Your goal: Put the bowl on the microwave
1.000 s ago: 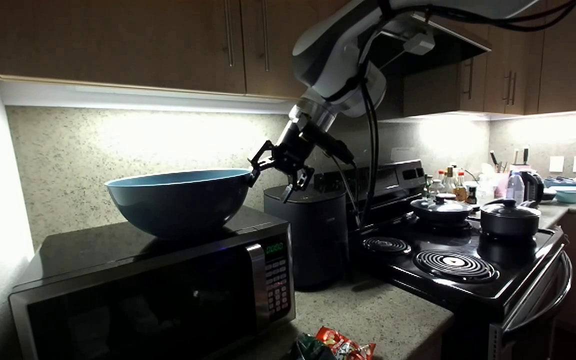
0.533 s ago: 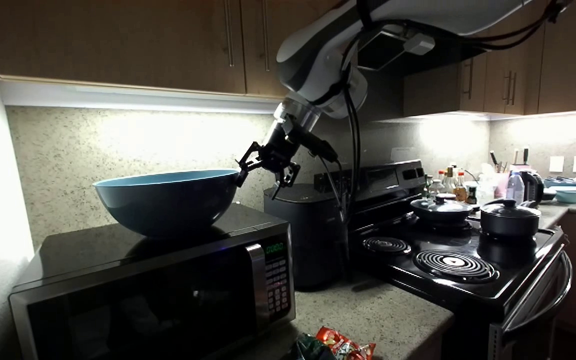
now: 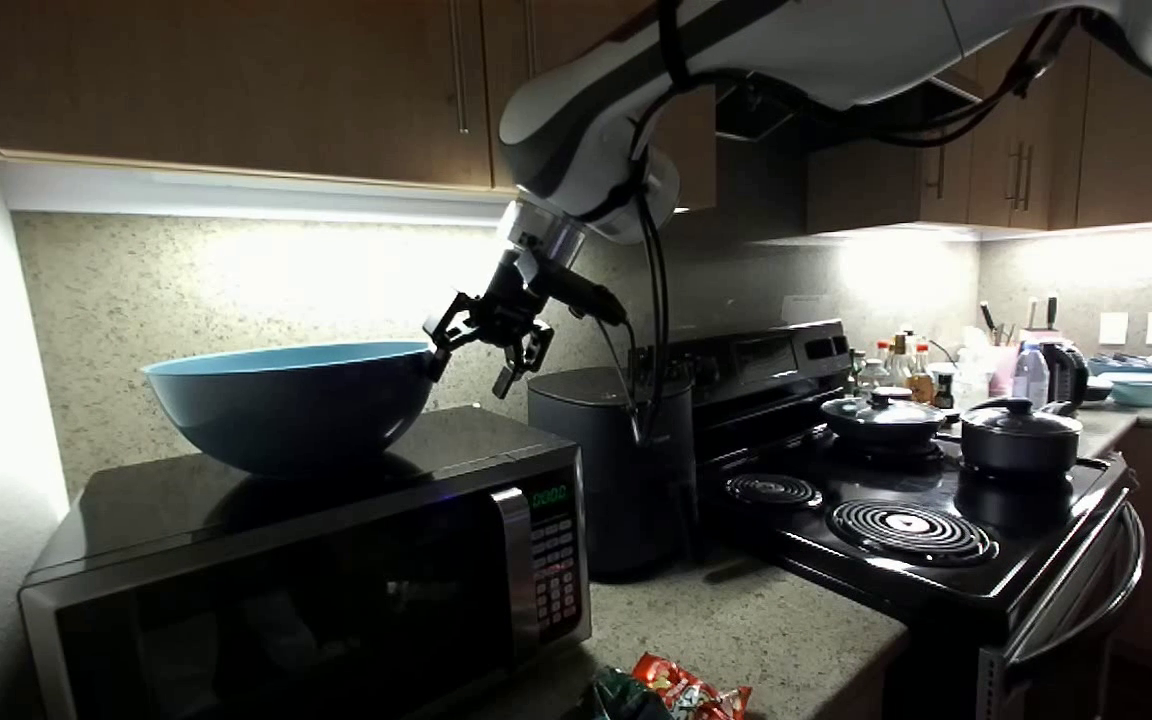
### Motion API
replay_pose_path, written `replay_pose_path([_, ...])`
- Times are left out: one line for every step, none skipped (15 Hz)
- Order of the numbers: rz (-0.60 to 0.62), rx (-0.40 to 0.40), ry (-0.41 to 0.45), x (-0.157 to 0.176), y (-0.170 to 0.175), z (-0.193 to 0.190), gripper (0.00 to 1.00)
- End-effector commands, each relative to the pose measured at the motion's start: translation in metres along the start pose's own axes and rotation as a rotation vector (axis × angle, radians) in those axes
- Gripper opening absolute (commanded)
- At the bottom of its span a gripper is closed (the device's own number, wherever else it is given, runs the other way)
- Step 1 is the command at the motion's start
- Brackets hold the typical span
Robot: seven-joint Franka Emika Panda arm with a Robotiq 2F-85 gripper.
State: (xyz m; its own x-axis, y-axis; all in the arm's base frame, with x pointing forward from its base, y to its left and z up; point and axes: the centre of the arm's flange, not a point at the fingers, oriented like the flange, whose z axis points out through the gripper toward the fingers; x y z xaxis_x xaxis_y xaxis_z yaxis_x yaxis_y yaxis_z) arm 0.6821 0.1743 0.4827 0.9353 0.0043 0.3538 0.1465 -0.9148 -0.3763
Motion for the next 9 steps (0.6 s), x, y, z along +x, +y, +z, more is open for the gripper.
replay_pose_path([0.024,-0.030,-0.021,0.010,-0.009,0.001,1.00])
replay_pose_path([0.043,-0.042,-0.034,0.007,-0.009,-0.005,1.00])
replay_pose_path([0.063,-0.056,-0.041,0.002,-0.008,-0.014,1.00])
replay_pose_path([0.078,-0.058,-0.053,-0.004,-0.007,-0.024,1.00])
replay_pose_path([0.090,-0.062,-0.067,-0.013,-0.004,-0.037,1.00])
replay_pose_path([0.106,-0.066,-0.075,-0.017,-0.005,-0.047,1.00])
replay_pose_path([0.122,-0.068,-0.088,-0.025,-0.002,-0.061,1.00])
replay_pose_path([0.149,-0.071,-0.097,-0.038,0.007,-0.078,1.00])
replay_pose_path([0.174,-0.082,-0.099,-0.047,0.014,-0.090,1.00])
